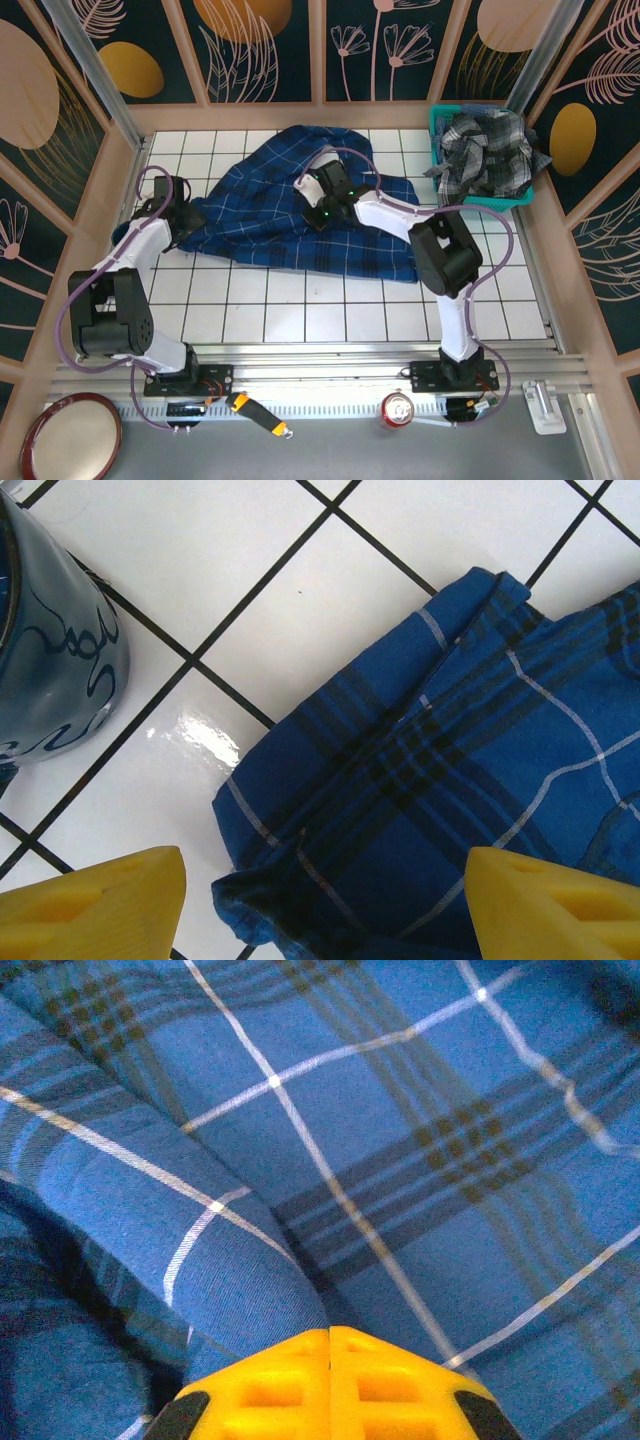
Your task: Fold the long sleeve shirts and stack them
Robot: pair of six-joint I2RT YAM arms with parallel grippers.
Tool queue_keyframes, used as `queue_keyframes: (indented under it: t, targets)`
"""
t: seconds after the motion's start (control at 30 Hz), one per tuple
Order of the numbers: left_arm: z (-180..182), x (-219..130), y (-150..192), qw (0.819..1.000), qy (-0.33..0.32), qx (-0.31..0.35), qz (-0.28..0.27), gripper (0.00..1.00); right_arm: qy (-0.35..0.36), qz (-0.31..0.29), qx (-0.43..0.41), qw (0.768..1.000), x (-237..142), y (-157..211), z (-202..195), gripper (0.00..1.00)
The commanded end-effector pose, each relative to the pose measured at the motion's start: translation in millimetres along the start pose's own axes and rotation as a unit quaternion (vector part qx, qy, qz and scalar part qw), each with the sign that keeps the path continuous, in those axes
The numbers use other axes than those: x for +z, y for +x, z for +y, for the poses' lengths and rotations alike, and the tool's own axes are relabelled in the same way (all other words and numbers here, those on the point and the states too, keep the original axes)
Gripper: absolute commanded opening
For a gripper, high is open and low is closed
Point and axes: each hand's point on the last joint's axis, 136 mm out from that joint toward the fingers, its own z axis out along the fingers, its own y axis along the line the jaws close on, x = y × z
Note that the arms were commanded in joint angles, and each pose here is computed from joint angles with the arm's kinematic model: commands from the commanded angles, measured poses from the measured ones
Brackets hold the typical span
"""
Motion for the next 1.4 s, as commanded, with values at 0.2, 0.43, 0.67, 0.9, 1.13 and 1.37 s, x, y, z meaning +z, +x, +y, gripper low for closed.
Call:
queue_keyframes:
  t: [0.2, 0.43, 0.67, 0.9, 1.13, 1.37]
  targets:
    - [3.1, 7.5, 4.0, 1.000, -0.009, 0.013, 0.009, 0.74, 0.129, -0.088, -0.126, 0.980, -85.3, -101.0, -16.9, 0.00]
    - [4.3, 7.5, 2.6, 1.000, -0.012, 0.011, 0.005, 0.74, 0.183, -0.064, -0.193, 0.962, -72.1, -89.8, 4.0, 0.11]
    - [7.7, 7.8, -5.6, 0.999, -0.034, 0.020, -0.003, 0.74, 0.160, -0.003, -0.076, 0.984, -37.0, -10.4, 8.9, 0.62]
    - [7.1, 8.2, -8.2, 0.999, -0.035, 0.016, -0.008, 0.74, 0.066, -0.087, 0.050, 0.993, -77.5, 7.2, 8.2, 0.81]
    - [4.1, 18.2, -1.8, 0.999, -0.030, 0.016, 0.006, 0.74, 0.039, -0.064, 0.066, 0.995, -42.2, 23.1, 0.9, 0.80]
    - [4.0, 28.1, 3.0, 0.999, -0.032, 0.018, 0.014, 0.74, 0.048, -0.024, 0.046, 0.997, -5.3, 28.4, -12.9, 0.67]
